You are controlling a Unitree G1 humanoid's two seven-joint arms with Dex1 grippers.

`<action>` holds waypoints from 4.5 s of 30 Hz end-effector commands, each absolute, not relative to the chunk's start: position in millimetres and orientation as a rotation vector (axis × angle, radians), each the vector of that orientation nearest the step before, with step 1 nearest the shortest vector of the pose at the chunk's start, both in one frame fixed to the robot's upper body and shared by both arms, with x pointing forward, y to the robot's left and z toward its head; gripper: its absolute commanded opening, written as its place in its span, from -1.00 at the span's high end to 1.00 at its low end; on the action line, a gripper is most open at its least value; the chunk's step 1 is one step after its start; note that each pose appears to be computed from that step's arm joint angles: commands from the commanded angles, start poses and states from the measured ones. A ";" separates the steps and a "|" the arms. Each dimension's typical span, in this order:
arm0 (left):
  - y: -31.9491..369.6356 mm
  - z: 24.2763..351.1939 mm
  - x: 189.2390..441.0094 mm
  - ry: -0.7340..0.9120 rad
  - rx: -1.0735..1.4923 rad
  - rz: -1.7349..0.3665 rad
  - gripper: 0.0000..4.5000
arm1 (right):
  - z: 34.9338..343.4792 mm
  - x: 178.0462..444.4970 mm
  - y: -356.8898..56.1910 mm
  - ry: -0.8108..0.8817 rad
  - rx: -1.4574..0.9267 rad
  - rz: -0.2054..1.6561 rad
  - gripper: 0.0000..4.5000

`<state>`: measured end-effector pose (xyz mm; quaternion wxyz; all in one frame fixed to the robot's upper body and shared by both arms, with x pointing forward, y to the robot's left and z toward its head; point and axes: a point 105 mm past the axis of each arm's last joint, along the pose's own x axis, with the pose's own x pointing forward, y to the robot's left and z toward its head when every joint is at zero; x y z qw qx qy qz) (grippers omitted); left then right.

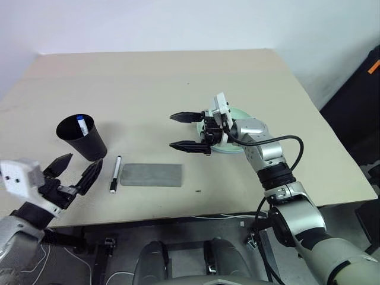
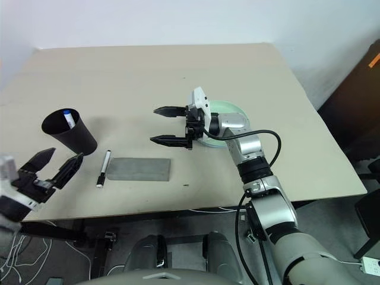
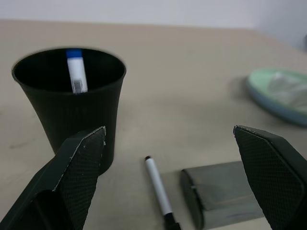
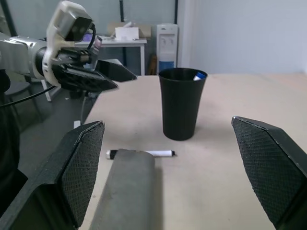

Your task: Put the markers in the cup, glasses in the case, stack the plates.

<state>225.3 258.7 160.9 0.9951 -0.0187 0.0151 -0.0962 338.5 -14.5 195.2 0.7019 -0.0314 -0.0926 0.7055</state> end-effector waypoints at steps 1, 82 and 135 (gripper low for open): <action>252.1 145.9 237.9 0.094 -0.017 -0.155 -0.99 | 211.0 340.5 -18.7 -0.274 -0.094 1.532 -1.00; 225.4 93.0 263.7 0.493 -0.013 0.090 0.33 | 187.8 367.0 -41.3 -0.216 -0.265 1.296 -1.00; 258.4 255.3 229.9 -0.743 0.139 0.064 0.99 | 181.3 308.5 -40.1 -0.279 0.066 1.401 -1.00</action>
